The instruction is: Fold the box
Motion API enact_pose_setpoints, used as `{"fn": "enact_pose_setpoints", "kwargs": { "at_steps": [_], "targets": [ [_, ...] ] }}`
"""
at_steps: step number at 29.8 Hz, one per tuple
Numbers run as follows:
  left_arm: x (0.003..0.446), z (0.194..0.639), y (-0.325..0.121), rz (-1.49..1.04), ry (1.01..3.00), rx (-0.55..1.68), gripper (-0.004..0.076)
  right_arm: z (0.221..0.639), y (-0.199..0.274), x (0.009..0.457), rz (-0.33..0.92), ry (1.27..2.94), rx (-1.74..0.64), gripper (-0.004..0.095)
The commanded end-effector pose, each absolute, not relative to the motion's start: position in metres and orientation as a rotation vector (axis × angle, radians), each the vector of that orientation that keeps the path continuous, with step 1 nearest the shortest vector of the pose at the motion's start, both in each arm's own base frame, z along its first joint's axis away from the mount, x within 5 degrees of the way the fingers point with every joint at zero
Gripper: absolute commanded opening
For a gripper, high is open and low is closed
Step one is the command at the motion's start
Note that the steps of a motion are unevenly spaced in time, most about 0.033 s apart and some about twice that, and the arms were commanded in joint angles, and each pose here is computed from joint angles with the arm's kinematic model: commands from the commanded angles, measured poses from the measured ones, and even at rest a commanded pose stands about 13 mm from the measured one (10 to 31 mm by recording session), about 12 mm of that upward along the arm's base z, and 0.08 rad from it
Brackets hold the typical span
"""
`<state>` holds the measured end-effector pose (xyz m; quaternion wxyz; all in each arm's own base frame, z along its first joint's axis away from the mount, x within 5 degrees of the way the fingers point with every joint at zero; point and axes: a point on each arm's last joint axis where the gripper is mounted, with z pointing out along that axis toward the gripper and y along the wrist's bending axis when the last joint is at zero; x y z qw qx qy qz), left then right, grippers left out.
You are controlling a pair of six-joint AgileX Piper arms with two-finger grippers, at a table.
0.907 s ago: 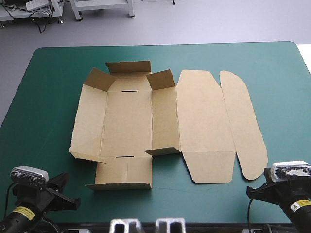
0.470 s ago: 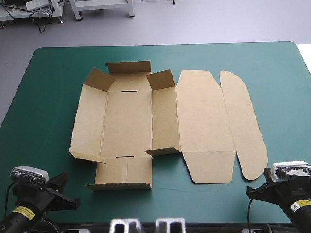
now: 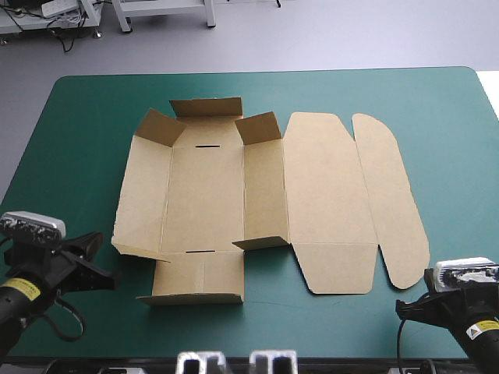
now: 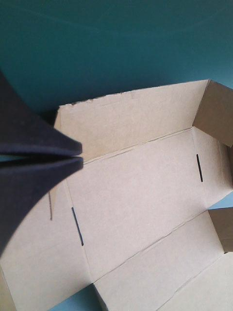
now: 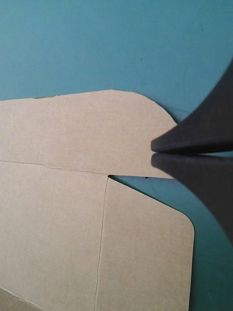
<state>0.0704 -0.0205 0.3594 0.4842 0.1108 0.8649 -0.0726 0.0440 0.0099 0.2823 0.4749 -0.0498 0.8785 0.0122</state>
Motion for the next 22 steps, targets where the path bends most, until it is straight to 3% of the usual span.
{"fn": "enact_pose_setpoints", "kwargs": {
  "at_steps": [1, 11, 16, 22],
  "targets": [
    [0.099, 0.378, -0.024, -0.187, 2.054, 0.231, -0.001, 0.295, 0.01, 0.048, 0.028, 2.069, -0.117, -0.0015],
    [0.167, 0.359, -0.023, -0.068, 2.147, 0.126, -0.001, 0.295, 0.01, 0.048, 0.028, 2.069, -0.117, -0.0015],
    [0.196, 0.357, -0.005, 0.007, 2.114, -0.102, -0.001, 0.295, 0.01, 0.048, 0.028, 2.069, -0.117, -0.0015],
    [0.221, 0.371, 0.051, 0.102, 2.164, -0.408, -0.0009, 0.295, 0.01, 0.049, 0.027, 2.068, -0.116, -0.0015]
  ]
}}
